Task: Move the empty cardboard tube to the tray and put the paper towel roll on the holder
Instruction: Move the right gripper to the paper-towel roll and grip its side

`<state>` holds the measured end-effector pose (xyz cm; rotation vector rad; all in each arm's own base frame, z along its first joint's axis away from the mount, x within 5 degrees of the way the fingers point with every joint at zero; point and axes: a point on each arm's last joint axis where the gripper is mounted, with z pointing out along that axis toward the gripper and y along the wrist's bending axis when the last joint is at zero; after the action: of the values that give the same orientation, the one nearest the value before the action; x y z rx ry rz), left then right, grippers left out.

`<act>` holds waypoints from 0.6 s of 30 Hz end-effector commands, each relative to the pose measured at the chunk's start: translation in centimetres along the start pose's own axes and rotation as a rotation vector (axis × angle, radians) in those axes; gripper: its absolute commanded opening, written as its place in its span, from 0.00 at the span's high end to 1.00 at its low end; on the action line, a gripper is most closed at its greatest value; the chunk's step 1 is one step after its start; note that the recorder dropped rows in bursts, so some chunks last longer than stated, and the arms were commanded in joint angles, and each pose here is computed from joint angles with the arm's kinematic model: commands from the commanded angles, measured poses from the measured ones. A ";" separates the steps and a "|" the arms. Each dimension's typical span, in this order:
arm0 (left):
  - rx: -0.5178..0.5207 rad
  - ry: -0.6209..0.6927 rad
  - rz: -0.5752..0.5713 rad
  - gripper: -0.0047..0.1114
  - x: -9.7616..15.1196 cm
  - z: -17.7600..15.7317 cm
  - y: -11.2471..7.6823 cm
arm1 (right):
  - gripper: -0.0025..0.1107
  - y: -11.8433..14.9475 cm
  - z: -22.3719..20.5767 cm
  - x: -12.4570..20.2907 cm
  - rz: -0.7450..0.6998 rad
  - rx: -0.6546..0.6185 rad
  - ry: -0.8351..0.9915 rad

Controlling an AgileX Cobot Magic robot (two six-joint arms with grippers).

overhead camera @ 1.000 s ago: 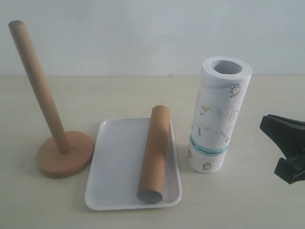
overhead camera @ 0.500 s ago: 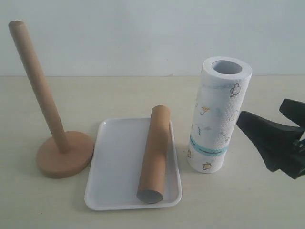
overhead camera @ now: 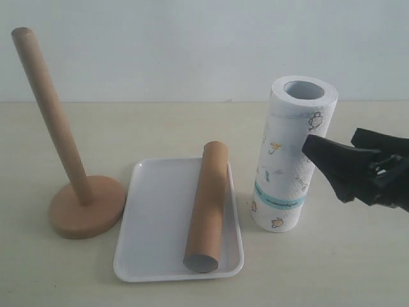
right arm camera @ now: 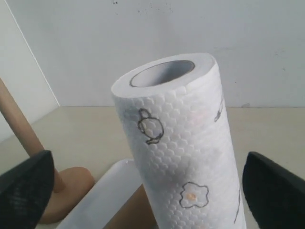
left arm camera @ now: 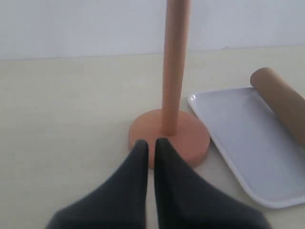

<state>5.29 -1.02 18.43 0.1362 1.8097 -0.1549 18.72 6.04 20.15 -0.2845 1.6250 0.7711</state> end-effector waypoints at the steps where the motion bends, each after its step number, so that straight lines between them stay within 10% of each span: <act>1: 0.001 -0.016 -0.004 0.92 -0.1 0.0 0.0 | 0.05 -1.0 1.4 0.0 -0.027 -0.002 0.017; 18: 0.001 -0.016 -0.004 0.92 -0.1 0.0 0.0 | 0.05 -2.5 5.9 2.2 -0.108 -0.077 0.135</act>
<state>5.29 -1.02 18.43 0.1362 1.8097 -0.1549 23.88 7.49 17.37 -0.4288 1.7076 0.7558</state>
